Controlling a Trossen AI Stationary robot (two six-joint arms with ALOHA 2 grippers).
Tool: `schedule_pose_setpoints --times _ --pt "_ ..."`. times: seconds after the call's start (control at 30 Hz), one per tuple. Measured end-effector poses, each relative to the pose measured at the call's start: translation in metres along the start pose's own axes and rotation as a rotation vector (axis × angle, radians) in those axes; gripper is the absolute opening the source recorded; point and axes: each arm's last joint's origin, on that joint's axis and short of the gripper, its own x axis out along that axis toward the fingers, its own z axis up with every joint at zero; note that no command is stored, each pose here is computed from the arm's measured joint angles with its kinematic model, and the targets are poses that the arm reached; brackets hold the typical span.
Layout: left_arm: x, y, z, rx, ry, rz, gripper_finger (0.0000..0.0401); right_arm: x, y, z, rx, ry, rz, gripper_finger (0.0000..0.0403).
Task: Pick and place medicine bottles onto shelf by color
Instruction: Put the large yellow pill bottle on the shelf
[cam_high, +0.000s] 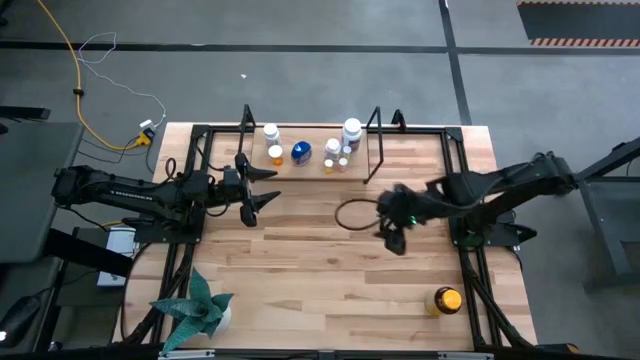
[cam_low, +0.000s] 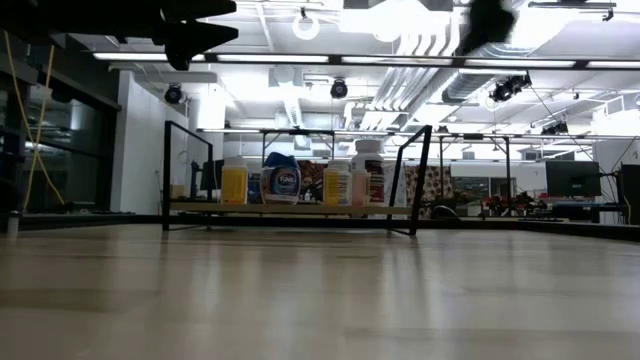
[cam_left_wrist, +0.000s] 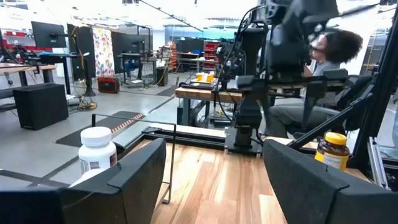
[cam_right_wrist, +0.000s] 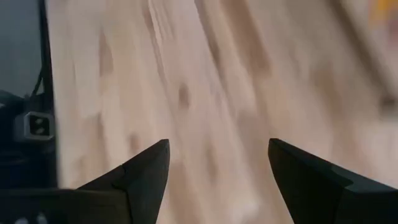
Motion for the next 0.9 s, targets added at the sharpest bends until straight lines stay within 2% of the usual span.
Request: schedule_pose_setpoints --times 0.17,0.3,0.5,0.7,0.9 --pt "0.000 0.000 0.000 -0.003 0.000 0.000 0.0259 -0.015 0.017 -0.037 0.286 0.193 -0.061 0.0264" --pt "0.000 0.000 0.000 -0.018 0.000 0.000 0.0259 -0.025 0.032 -0.065 0.406 0.328 -0.113 0.0264" --pt "0.000 0.000 0.000 -0.026 0.000 0.000 0.0259 -0.040 0.056 -0.099 0.652 0.441 -0.168 0.0264" --pt "0.000 0.000 0.000 -0.026 0.000 0.000 0.0259 -0.050 0.072 -0.127 0.748 0.473 -0.238 0.0264" --pt "0.000 0.000 0.000 -0.017 -0.001 0.000 0.0259 -0.048 0.086 -0.146 0.727 0.461 -0.284 0.0264"
